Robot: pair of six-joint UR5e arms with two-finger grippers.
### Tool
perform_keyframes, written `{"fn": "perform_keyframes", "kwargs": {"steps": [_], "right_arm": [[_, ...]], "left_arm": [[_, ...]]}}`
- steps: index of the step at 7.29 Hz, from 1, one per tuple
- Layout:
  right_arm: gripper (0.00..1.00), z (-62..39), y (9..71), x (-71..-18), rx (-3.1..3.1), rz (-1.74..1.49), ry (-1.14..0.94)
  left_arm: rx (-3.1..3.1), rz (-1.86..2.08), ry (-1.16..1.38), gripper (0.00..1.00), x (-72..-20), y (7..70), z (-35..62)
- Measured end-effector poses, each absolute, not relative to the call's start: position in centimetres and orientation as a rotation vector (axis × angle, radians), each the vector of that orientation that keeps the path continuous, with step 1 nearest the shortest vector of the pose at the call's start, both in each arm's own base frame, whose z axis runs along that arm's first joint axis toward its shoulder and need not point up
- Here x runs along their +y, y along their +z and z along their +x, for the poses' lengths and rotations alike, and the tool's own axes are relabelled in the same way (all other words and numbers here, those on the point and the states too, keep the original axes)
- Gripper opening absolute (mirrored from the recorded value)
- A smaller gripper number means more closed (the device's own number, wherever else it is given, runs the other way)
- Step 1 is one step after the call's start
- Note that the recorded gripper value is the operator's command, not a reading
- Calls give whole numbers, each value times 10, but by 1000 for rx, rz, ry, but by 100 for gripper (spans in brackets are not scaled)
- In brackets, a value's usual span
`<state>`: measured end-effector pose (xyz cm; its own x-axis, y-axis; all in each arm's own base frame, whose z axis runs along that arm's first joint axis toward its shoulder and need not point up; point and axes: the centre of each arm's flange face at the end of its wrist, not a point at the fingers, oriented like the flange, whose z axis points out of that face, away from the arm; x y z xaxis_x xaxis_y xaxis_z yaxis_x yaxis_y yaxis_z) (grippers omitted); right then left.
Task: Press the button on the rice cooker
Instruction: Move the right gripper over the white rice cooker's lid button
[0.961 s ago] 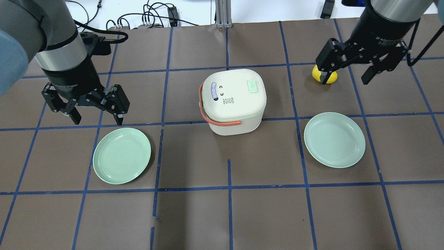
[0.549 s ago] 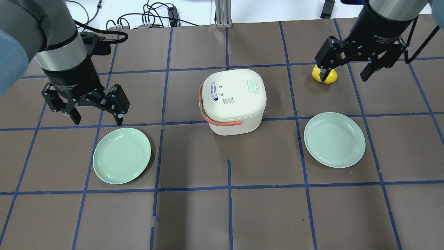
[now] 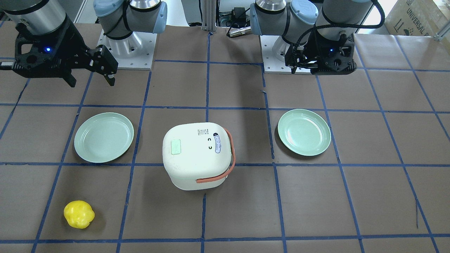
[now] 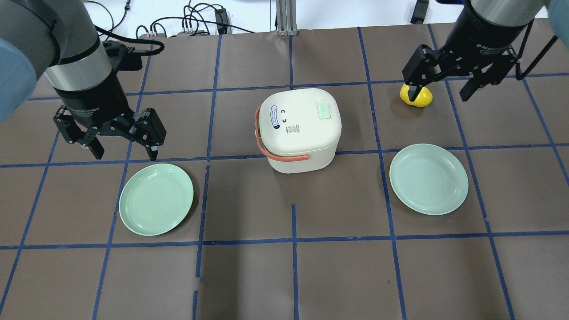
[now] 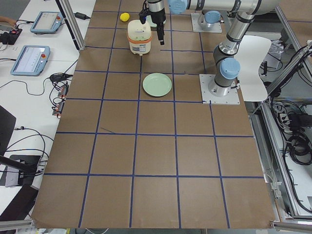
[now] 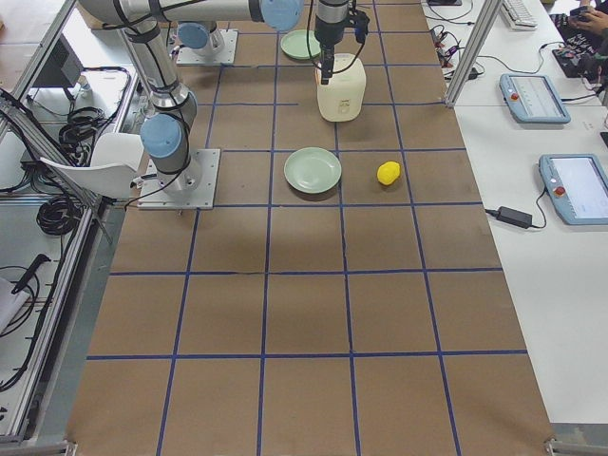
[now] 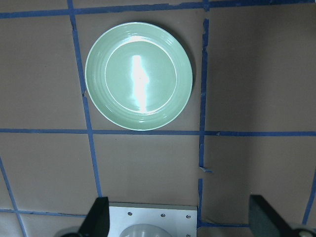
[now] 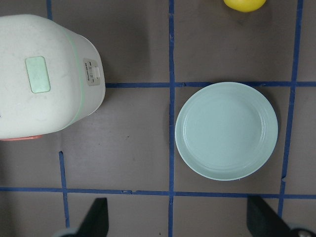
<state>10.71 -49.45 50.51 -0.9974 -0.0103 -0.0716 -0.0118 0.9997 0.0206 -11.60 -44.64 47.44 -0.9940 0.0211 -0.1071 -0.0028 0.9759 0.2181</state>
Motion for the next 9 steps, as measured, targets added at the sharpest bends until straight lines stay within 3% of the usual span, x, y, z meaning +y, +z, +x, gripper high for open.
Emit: {"fn": "perform_keyframes", "kwargs": {"steps": [1, 2, 3, 4, 6, 9], "right_arm": [[98, 124, 503, -498, 3070, -51, 9], [78, 150, 495, -506, 3071, -84, -18], [51, 177, 479, -518, 3071, -104, -44], [34, 196, 461, -530, 3068, -119, -53], [21, 214, 439, -541, 3047, -119, -23], [19, 232, 420, -561, 2988, -113, 6]], "left_arm": [[3014, 14, 333, 100, -446, 474, -116], [3013, 14, 333, 100, -446, 474, -116], [3013, 14, 333, 100, -446, 474, -116], [3013, 14, 332, 100, -446, 474, -116], [3014, 13, 332, 100, -446, 475, -116], [3014, 14, 333, 100, -446, 474, -116]]}}
